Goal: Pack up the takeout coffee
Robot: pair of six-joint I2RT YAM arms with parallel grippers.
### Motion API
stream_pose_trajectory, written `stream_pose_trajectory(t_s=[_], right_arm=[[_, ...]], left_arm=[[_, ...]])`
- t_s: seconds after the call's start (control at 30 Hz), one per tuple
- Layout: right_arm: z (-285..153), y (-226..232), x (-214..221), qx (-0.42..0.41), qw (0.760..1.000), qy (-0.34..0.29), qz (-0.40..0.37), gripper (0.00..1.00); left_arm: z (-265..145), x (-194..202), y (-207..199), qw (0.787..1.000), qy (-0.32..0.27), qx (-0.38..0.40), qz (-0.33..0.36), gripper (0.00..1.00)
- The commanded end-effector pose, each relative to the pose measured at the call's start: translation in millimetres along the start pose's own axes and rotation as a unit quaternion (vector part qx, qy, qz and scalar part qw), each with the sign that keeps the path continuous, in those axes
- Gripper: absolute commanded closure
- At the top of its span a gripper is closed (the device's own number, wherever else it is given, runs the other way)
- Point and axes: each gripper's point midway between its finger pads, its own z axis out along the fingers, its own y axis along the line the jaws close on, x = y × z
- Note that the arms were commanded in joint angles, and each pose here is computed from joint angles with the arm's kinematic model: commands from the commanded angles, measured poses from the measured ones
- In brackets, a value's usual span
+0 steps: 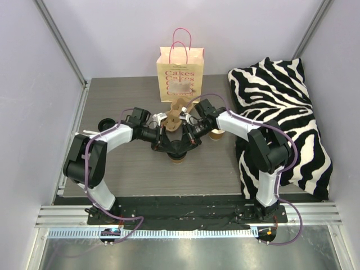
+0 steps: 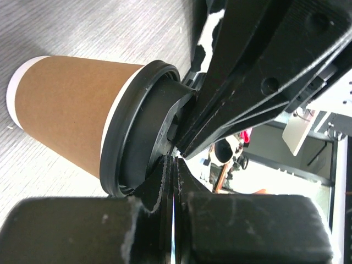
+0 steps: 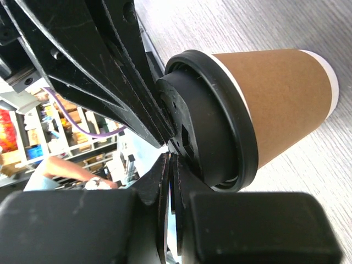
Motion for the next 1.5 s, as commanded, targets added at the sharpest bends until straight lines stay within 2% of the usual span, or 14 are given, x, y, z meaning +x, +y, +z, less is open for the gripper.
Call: stream_pose_trajectory(t_s=[0.0,0.67,0.9,1.03,1.2,1.47], right_arm=[[13.1,-69.6,13.3,0.094,0.995,0.010,0.024,0.91],[21.7,-109.5,13.3,0.127,0.992,0.006,0.028,0.92],[22.6,-116.3,14.8,0.134,0.991,0.005,0.026,0.92],[18.9,-93.3,3.6,0.109,0.994,-0.007,0.010,0.92],[13.1,-43.2,-10.6,0.054,0.998,-0.024,-0.012,0.92],[7.8,5.1,-19.1,0.007,0.998,-0.041,-0.036,0.91]], left_arm=[[9.7,16.2,54.2,0.997,0.019,-0.075,-0.021,1.00],[19.0,18.3,100.5,0.994,0.038,-0.085,-0.062,1.00],[19.0,14.9,101.0,0.994,0.037,-0.081,-0.059,1.00],[14.3,8.3,76.9,0.998,0.030,-0.048,-0.036,1.00],[6.5,5.3,36.2,1.000,0.019,-0.010,0.011,1.00],[0.1,7.2,7.3,0.999,0.011,0.014,0.035,1.00]])
